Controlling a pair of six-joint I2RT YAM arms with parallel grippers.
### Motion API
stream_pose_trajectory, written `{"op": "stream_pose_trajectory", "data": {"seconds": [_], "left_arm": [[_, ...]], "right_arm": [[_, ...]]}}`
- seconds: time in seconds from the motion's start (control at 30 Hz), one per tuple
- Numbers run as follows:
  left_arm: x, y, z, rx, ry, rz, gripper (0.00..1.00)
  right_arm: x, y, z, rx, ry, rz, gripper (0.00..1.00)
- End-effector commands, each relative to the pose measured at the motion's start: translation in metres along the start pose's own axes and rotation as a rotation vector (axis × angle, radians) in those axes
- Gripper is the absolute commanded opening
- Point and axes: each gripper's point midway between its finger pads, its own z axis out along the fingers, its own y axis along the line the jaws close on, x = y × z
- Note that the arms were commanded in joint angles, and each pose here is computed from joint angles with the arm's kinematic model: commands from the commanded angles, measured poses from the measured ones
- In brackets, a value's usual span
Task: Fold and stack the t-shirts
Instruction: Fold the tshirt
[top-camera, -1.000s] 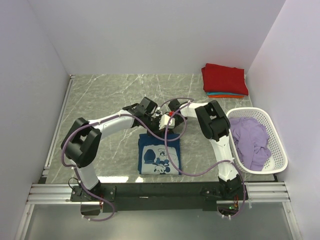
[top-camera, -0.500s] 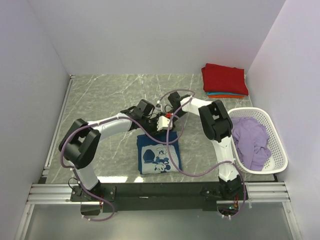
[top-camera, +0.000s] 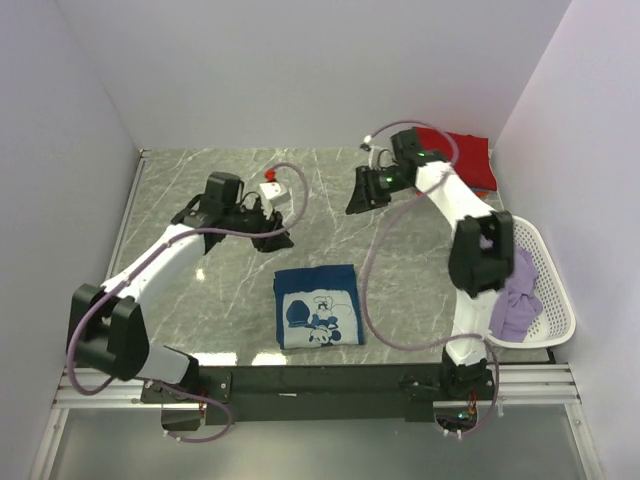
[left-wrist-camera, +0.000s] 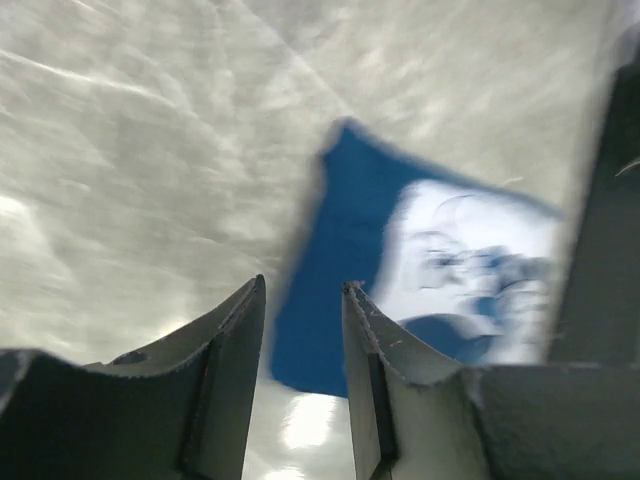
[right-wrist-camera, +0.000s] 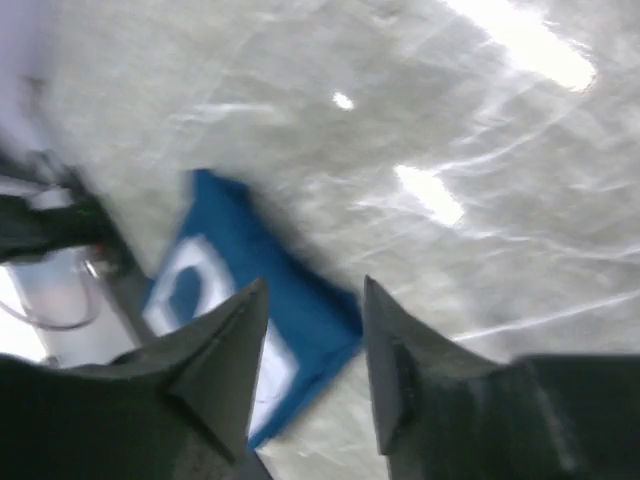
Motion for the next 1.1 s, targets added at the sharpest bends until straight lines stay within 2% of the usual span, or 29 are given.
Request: {"op": "stream_pose_trajectory", "data": {"seconds": [0.0, 0.03, 0.1, 0.13, 0.27, 0.37, 0.47, 0.53, 0.57, 0.63, 0.77, 0.87, 0.93, 0.97, 1.0, 1.03, 1.07], "left_arm": [[0.015, -0.059, 0.001, 0.211, -0.037, -0.467, 0.41], [0.002, -0.061, 0.002, 0.244, -0.107, -0.457, 0.42], [0.016, -0.068, 0.009, 0.271, -0.097, -0.627, 0.42], [0.014, -0.064, 0.013, 0.275, -0.123, -0.623, 0.42], [0.031, -0.047, 0.034, 0.242, -0.084, -0.740, 0.40], [0.050, -0.029, 0.052, 0.201, -0.039, -0.816, 0.38], [0.075, -0.001, 0.064, 0.146, 0.006, -0.896, 0.34], [0.111, 0.023, 0.075, 0.068, 0.087, -0.943, 0.31], [0.112, 0.047, 0.073, 0.027, 0.074, -0.914, 0.29], [0.129, 0.068, 0.077, 0.014, 0.088, -0.953, 0.28], [0.101, 0.097, 0.066, 0.011, 0.024, -0.897, 0.29], [0.065, 0.088, 0.045, 0.035, -0.034, -0.790, 0.31], [0.033, 0.074, 0.023, 0.035, -0.097, -0.702, 0.34], [0.034, 0.058, 0.019, 0.064, -0.098, -0.714, 0.35], [0.018, 0.044, 0.007, 0.069, -0.131, -0.672, 0.36], [0.027, 0.027, 0.007, 0.092, -0.118, -0.687, 0.38], [0.019, 0.004, 0.006, 0.130, -0.118, -0.674, 0.39]], "right_arm": [[0.032, 0.076, -0.018, -0.211, 0.003, 0.056, 0.46], [0.060, 0.084, -0.010, -0.288, 0.055, 0.127, 0.38], [0.076, 0.105, 0.003, -0.350, 0.072, 0.146, 0.32], [0.094, 0.105, 0.012, -0.350, 0.101, 0.165, 0.30], [0.117, 0.112, 0.047, -0.349, 0.190, 0.141, 0.27], [0.121, 0.072, 0.082, -0.261, 0.246, 0.223, 0.25], [0.116, 0.026, 0.096, -0.168, 0.223, 0.315, 0.25], [0.102, -0.005, 0.093, -0.109, 0.162, 0.343, 0.25], [0.101, -0.018, 0.095, -0.084, 0.154, 0.365, 0.25], [0.083, -0.039, 0.090, -0.038, 0.114, 0.365, 0.25], [0.047, -0.043, 0.076, -0.019, 0.050, 0.286, 0.27], [0.020, -0.004, 0.045, -0.103, -0.019, 0.222, 0.40], [0.026, 0.017, 0.032, -0.162, -0.034, 0.212, 0.50], [0.025, 0.039, 0.017, -0.196, -0.060, 0.192, 0.53], [0.046, 0.043, 0.018, -0.212, -0.031, 0.224, 0.54], [0.053, 0.056, 0.016, -0.255, -0.024, 0.222, 0.55], [0.061, 0.070, 0.011, -0.276, -0.023, 0.208, 0.55]]}}
